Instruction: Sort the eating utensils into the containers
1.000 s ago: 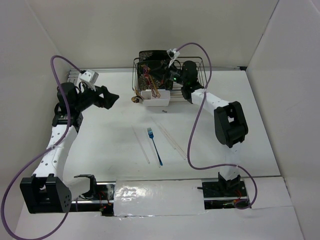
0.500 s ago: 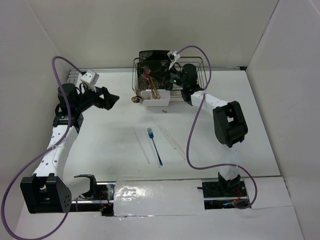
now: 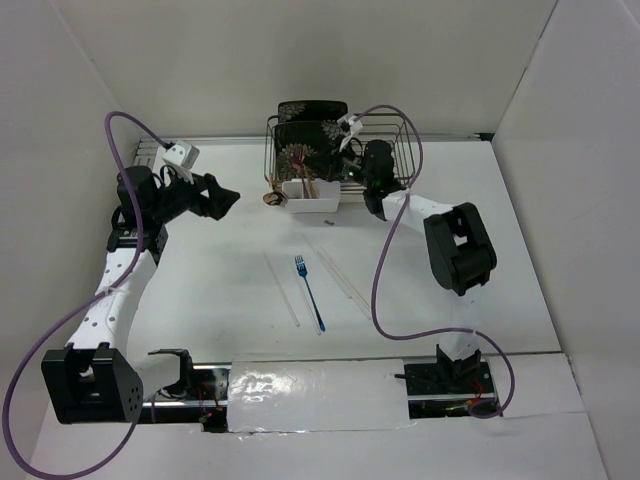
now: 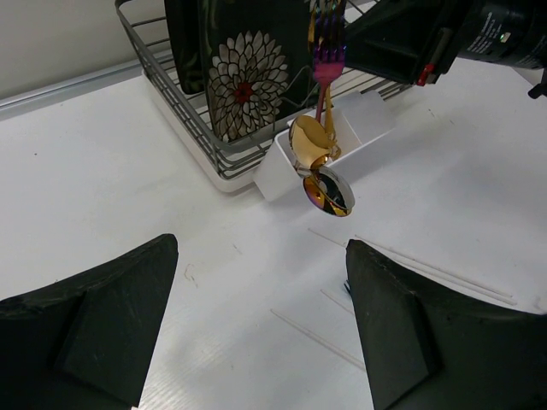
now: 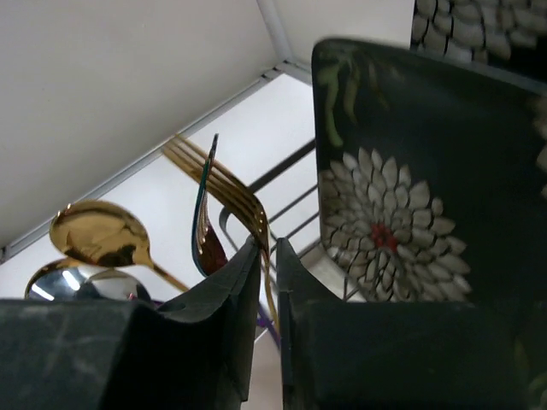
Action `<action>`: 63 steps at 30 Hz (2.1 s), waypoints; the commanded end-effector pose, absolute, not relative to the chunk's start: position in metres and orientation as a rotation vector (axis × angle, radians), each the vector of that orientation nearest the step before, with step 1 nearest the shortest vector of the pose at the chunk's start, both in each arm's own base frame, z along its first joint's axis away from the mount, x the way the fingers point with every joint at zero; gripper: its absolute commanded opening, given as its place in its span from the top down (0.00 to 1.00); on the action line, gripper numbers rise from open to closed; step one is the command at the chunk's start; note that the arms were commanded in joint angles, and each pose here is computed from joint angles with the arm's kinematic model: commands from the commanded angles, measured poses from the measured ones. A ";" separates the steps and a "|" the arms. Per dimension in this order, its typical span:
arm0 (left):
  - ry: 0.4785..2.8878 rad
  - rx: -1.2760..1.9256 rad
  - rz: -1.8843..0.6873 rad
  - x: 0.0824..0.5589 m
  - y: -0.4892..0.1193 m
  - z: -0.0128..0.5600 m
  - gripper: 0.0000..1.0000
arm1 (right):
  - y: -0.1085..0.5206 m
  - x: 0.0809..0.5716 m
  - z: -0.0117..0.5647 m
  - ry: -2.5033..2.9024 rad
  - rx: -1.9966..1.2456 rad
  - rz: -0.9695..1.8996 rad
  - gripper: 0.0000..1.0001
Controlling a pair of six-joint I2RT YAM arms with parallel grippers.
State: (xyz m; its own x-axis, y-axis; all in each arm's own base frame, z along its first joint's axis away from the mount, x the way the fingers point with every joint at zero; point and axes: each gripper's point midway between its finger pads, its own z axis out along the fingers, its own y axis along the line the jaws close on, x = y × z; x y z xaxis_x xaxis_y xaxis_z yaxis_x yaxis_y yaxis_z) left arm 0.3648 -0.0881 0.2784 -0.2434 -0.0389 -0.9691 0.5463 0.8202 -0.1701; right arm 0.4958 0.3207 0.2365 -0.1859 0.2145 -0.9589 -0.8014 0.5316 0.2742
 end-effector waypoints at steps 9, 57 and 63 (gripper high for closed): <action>1.653 0.434 -0.606 0.366 -0.094 0.300 0.08 | 0.299 0.475 0.261 1.497 -0.528 0.916 0.58; 2.179 -0.154 -0.855 0.282 -0.123 0.186 0.18 | 0.302 0.235 0.082 2.371 -0.369 0.653 0.45; 2.177 -0.149 -0.846 0.268 -0.121 0.187 0.17 | 0.326 0.247 0.072 2.361 -0.413 0.586 0.58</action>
State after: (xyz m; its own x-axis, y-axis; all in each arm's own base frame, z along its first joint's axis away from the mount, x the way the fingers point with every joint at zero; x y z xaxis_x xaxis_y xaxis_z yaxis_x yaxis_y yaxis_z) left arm 0.2744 -0.1216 0.1811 -0.7018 -0.3536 -0.6185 0.1563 0.7706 -0.6179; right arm 0.2251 0.3020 0.0460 -0.7865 -0.1851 -0.5892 -0.4298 0.8491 0.3070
